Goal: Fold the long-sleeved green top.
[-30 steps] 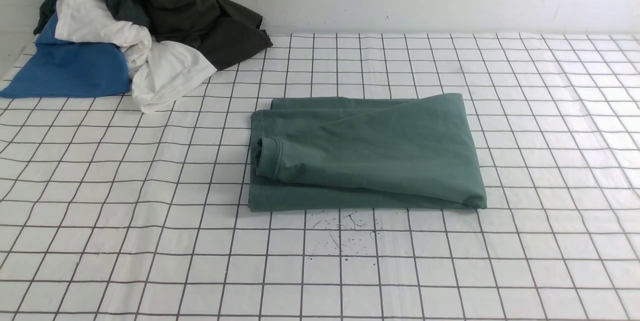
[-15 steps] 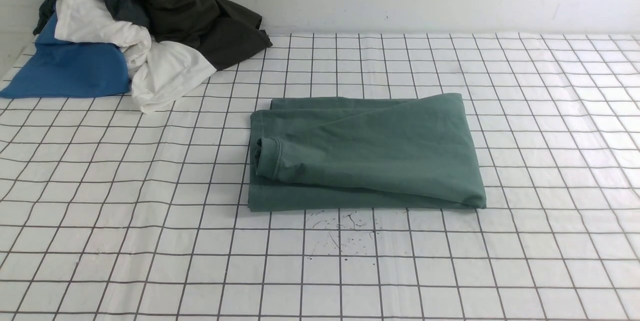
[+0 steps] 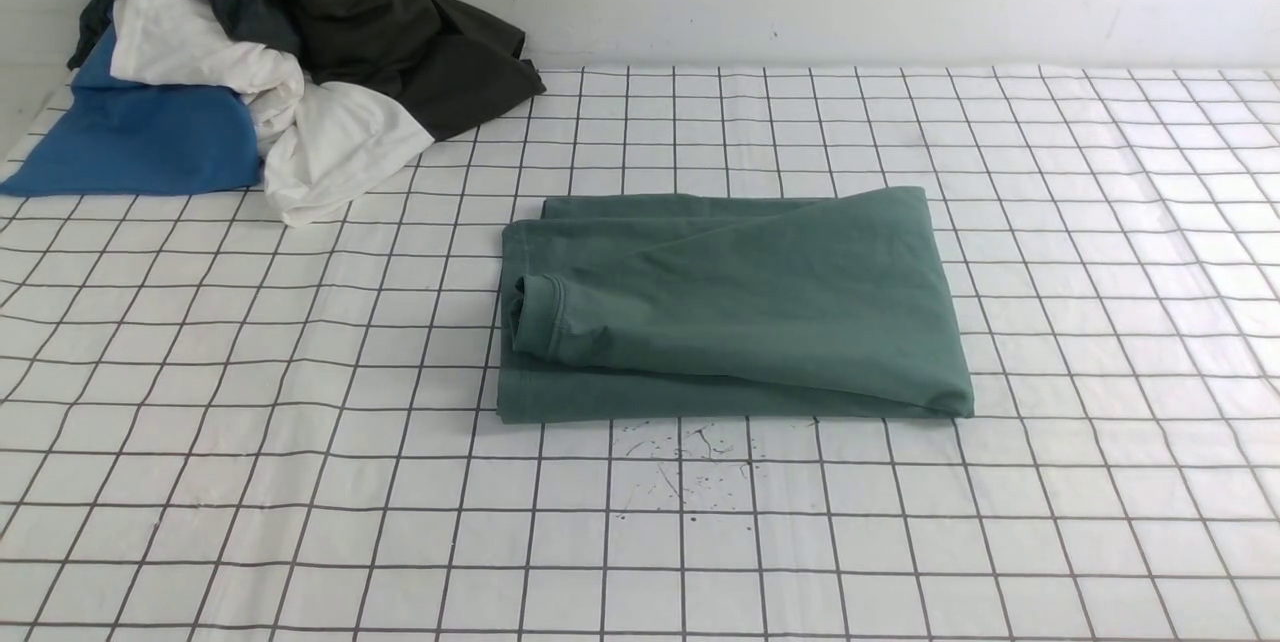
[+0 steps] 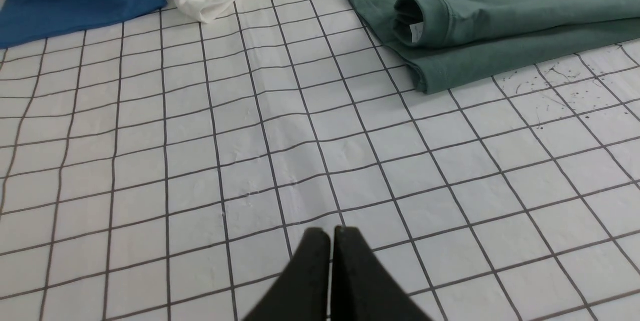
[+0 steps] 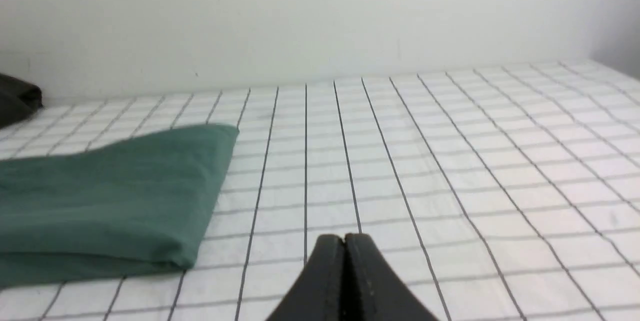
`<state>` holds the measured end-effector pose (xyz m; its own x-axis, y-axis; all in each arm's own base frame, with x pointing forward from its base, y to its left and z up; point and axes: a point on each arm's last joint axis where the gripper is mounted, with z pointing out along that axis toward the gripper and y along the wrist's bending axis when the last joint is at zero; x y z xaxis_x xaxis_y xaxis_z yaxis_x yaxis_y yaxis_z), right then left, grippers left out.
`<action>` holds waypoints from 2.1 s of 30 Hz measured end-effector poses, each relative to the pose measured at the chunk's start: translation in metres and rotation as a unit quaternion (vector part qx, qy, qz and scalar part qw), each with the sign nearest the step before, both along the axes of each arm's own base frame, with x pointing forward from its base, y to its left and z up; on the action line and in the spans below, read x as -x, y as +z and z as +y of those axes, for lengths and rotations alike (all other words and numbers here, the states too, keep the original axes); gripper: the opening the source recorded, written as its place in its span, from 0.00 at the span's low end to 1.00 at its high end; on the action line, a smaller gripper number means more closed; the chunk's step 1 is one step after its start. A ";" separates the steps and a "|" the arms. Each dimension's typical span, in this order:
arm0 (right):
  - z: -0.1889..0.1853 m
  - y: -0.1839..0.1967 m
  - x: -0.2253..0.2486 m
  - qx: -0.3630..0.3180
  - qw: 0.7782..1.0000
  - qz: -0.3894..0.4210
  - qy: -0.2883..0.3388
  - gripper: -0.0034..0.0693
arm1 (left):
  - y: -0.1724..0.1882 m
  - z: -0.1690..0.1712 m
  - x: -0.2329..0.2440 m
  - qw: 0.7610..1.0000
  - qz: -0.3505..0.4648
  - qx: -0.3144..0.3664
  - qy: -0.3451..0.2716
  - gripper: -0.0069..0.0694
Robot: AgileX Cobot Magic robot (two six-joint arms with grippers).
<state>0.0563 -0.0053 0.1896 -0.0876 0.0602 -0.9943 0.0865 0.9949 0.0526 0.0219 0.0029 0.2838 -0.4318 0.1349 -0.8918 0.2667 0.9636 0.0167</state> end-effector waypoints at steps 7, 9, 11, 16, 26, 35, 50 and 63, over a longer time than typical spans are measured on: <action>0.002 -0.007 0.001 0.014 0.999 0.045 0.023 0.03 | 0.000 0.000 0.000 1.000 0.000 0.000 0.000 0.08; 0.002 -0.008 0.001 0.016 0.999 0.046 0.025 0.03 | 0.000 0.000 0.000 1.000 0.000 0.000 0.000 0.08; 0.002 -0.008 0.001 0.015 0.999 0.046 0.025 0.03 | 0.000 0.000 0.000 1.000 0.000 0.000 0.000 0.08; 0.002 -0.007 0.001 0.015 0.999 0.046 0.025 0.03 | 0.000 0.000 0.000 1.000 0.000 0.000 0.000 0.08; 0.002 -0.007 0.001 0.015 0.999 0.046 0.025 0.03 | 0.000 0.000 0.000 1.000 0.000 0.000 0.000 0.08; 0.002 -0.007 0.001 0.017 0.998 0.046 0.025 0.03 | 0.000 0.000 0.000 1.000 0.000 0.000 0.000 0.08; 0.002 -0.008 0.001 0.017 0.998 0.047 0.025 0.03 | -0.019 -0.010 -0.017 0.991 -0.099 0.075 0.051 0.08; 0.002 -0.008 0.001 0.024 0.998 0.047 0.026 0.03 | -0.099 -0.002 -0.034 0.978 -0.155 0.017 0.136 0.08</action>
